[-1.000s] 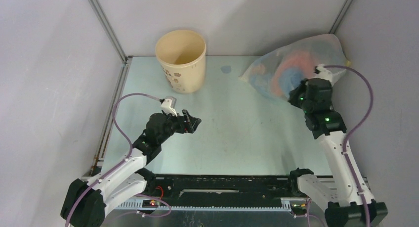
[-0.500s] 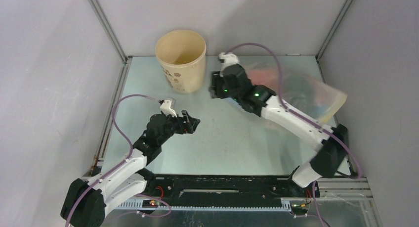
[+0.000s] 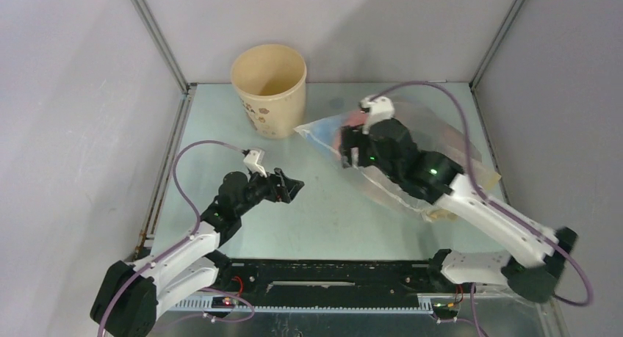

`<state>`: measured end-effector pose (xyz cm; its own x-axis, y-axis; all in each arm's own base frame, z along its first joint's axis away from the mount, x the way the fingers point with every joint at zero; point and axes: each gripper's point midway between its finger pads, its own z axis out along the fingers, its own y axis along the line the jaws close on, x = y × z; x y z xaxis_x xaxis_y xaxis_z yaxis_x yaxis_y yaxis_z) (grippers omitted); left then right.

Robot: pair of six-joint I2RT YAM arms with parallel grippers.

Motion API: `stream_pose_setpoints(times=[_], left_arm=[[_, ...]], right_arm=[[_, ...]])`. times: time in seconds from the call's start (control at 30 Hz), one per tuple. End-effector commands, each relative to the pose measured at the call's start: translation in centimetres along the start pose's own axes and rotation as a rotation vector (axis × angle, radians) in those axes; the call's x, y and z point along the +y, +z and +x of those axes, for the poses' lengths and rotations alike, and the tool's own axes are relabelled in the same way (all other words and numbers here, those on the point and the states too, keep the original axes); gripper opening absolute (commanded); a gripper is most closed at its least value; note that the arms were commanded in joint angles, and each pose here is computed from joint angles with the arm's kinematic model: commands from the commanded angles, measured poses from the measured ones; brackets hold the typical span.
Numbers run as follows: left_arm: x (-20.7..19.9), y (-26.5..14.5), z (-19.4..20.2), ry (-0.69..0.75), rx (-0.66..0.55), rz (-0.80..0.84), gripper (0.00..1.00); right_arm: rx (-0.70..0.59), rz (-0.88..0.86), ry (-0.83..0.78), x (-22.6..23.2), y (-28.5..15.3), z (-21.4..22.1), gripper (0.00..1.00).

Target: Put the trash bags into the trash bin

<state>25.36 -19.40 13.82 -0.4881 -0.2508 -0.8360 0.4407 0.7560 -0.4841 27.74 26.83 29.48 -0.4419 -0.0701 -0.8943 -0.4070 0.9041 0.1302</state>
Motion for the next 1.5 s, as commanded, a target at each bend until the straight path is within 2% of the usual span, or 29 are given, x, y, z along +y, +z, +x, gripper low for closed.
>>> stream_pose_setpoints(times=[0.0, 0.13, 0.3, 0.43, 0.53, 0.7, 0.77, 0.83, 0.9, 1.0, 1.1, 1.2, 1.27, 1.33, 1.47], left_arm=[[-4.3, 0.4, -0.3, 0.029, -0.015, 0.208, 0.94], [-7.0, 1.4, 0.9, 0.032, 0.03, 0.269, 0.94], [-9.2, 2.7, 0.3, -0.032, 0.021, 0.284, 0.92], [-10.3, 3.9, -0.9, -0.141, 0.019, 0.276, 0.91], [-11.1, 5.2, -1.2, -0.175, 0.036, 0.283, 0.9], [-12.5, 8.5, -2.6, -0.214, 0.049, 0.291, 0.9], [-12.8, 10.2, -3.6, -0.2, 0.039, 0.283, 0.9], [-11.9, 12.5, -4.3, -0.198, 0.04, 0.231, 0.9], [-9.7, 15.1, -4.5, -0.269, 0.089, 0.133, 0.9], [-8.4, 18.8, -6.6, -0.354, 0.091, 0.135, 0.86], [-8.0, 22.2, -8.9, -0.301, 0.067, 0.108, 0.86], [-8.9, 24.8, -10.3, -0.237, 0.097, 0.112, 0.89], [-9.7, 25.4, -11.1, -0.214, 0.116, 0.124, 0.91], [-9.8, 24.7, -11.5, -0.171, 0.12, 0.121, 0.92], [-9.3, 20.4, -12.3, -0.063, 0.081, 0.08, 0.94]], right_arm=[[-0.066, 0.234, 0.131, -7.6, -5.8, 0.5, 0.84], [-0.136, 0.424, 0.271, -14.4, -10.3, 2.0, 0.84], [-0.21, 0.72, 0.405, -22.6, -15.3, 4.1, 0.85], [-0.227, 0.953, 0.513, -27.0, -17.7, 6.2, 0.88], [-0.23, 1.014, 0.615, -28.8, -17.7, 7.6, 0.89], [-0.178, 0.928, 0.709, -29.8, -15.5, 9.3, 0.88], [-0.146, 0.781, 0.68, -28.7, -13.8, 9.1, 0.88], [-0.115, 0.58, 0.621, -26.3, -11.7, 8.7, 0.86], [-0.101, 0.4, 0.598, -23.4, -10.2, 8.6, 0.83], [-0.081, 0.203, 0.546, -18.9, -8.8, 8.4, 0.81], [-0.064, 0.058, 0.464, -14.1, -7.7, 7.5, 0.82], [-0.066, -0.077, 0.386, -9.5, -7.0, 5.9, 0.83], [-0.051, -0.143, 0.326, -6.9, -6.6, 5.2, 0.85], [-0.036, -0.096, 0.282, -6.3, -6.4, 5.0, 0.88], [-0.038, -0.052, 0.252, -6.5, -6.9, 4.9, 0.91]])
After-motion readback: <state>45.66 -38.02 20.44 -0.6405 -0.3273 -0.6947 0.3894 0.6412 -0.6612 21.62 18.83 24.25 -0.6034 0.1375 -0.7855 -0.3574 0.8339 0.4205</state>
